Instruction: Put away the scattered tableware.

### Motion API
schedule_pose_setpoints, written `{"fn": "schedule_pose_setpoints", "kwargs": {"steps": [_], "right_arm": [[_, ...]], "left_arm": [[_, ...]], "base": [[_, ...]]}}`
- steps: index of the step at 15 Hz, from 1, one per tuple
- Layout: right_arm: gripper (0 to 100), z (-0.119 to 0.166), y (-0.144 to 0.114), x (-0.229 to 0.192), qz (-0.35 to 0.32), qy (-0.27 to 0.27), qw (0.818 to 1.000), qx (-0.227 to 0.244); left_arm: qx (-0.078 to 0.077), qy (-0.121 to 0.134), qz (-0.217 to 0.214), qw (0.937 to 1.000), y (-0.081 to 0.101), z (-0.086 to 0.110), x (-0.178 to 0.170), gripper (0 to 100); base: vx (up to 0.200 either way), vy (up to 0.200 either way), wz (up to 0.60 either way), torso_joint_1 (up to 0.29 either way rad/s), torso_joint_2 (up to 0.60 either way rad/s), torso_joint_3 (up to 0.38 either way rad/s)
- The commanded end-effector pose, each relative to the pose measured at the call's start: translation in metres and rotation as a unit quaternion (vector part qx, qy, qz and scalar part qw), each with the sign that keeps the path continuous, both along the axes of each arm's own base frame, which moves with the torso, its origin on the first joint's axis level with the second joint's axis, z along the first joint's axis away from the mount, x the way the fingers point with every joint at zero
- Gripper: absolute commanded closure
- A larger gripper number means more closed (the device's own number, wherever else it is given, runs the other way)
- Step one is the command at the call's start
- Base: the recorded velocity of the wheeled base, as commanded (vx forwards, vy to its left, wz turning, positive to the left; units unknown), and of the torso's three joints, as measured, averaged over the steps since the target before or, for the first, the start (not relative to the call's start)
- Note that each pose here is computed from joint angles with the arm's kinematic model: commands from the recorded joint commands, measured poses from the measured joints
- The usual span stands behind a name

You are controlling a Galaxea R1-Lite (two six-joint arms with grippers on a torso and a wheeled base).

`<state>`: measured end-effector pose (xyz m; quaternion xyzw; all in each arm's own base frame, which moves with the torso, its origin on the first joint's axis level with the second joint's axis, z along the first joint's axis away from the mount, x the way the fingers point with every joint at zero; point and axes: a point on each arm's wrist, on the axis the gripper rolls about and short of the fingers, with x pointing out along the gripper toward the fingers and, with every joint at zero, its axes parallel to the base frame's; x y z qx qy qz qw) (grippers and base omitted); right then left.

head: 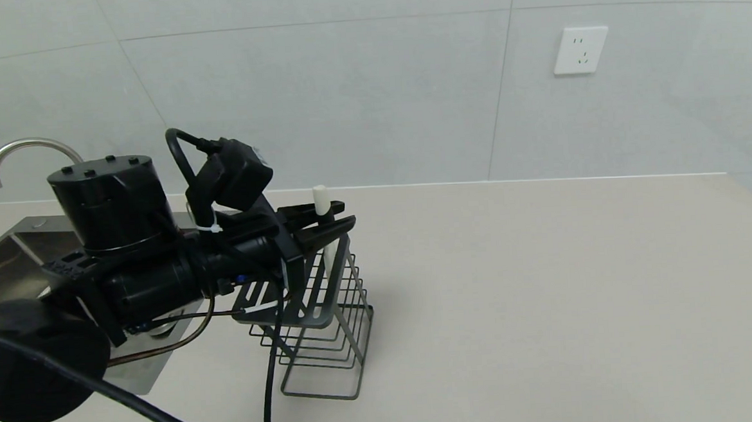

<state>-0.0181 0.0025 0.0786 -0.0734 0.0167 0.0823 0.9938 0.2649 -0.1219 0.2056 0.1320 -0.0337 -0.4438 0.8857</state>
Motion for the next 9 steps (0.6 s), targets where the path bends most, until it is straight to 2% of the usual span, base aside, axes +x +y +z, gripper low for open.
{"fn": "schedule_pose_setpoints", "kwargs": {"steps": [1, 7, 9], "right_arm": [[0, 0.000, 0.000, 0.000, 0.000, 0.000, 1.000, 0.000], [0, 0.000, 0.000, 0.000, 0.000, 0.000, 1.000, 0.000], [0, 0.000, 0.000, 0.000, 0.000, 0.000, 1.000, 0.000]], "left_arm": [[0.002, 0.006, 0.001, 1.0000, 0.000, -0.004, 0.002, 100], [0.006, 0.016, 0.001, 0.9999, -0.001, -0.010, 0.004, 100], [0.011, 0.031, 0.002, 0.9994, 0.000, -0.018, 0.001, 100]], "base": [[0.000, 0.000, 0.00, 0.000, 0.00, 0.000], [0.000, 0.000, 0.00, 0.000, 0.00, 0.000], [0.000, 0.000, 0.00, 0.000, 0.00, 0.000]]}}
